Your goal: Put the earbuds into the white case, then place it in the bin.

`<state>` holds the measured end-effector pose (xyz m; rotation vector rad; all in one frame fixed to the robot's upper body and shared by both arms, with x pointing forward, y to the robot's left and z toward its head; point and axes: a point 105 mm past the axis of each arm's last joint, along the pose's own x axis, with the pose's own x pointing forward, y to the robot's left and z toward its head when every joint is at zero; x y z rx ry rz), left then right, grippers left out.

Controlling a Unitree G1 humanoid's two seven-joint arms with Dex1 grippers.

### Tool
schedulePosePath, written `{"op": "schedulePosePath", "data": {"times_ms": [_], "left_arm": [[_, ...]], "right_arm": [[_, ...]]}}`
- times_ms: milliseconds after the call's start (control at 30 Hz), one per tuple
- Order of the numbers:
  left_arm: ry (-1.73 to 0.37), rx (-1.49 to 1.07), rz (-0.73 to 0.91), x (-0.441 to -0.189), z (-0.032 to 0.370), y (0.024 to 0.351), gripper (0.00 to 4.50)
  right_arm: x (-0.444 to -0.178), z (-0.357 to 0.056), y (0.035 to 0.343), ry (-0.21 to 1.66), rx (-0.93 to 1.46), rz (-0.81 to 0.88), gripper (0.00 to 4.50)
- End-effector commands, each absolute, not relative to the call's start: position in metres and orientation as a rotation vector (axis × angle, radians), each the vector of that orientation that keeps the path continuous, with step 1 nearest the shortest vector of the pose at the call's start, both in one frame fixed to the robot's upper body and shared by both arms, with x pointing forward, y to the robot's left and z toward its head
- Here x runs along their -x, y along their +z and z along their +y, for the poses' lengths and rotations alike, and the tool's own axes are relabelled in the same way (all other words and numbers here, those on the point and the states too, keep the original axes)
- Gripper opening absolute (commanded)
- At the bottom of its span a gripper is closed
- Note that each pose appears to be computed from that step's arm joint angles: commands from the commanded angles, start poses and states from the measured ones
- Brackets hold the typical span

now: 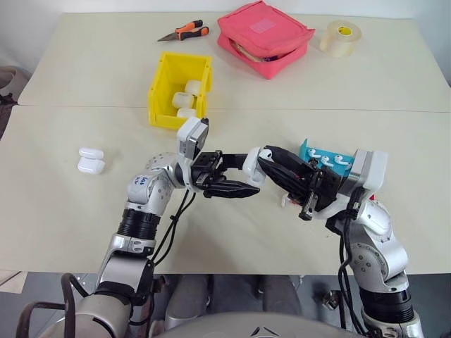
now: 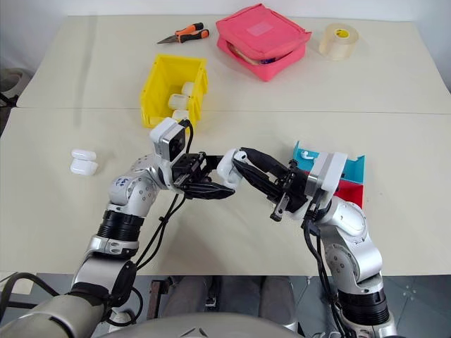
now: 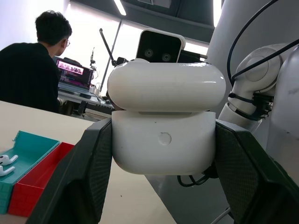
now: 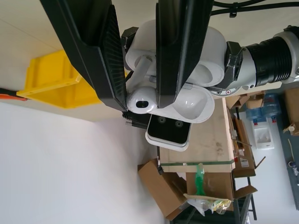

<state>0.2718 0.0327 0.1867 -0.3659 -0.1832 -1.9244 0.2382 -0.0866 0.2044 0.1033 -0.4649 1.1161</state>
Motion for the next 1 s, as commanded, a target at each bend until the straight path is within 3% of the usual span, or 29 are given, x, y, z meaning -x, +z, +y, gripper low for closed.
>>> {"op": "schedulePosePath", "data": {"times_ms": [33,533,1000], "left_arm": [[-1.987,0.321,-0.377,-0.263,0.024,0.216,2.81],[-1.930,0.283,-0.435,-0.273,0.025,0.215,2.81],[-1.902,0.266,-0.448,-0.277,0.026,0.216,2.81]], "right_arm": [[-0.237,-0.084,0.184,1.156,-0.120,-0.334,0.52],[-0.228,-0.100,0.204,1.111,-0.046,-0.382,0.52],[-0.224,-0.106,0.195,1.064,0.113,-0.441,0.52]]}}
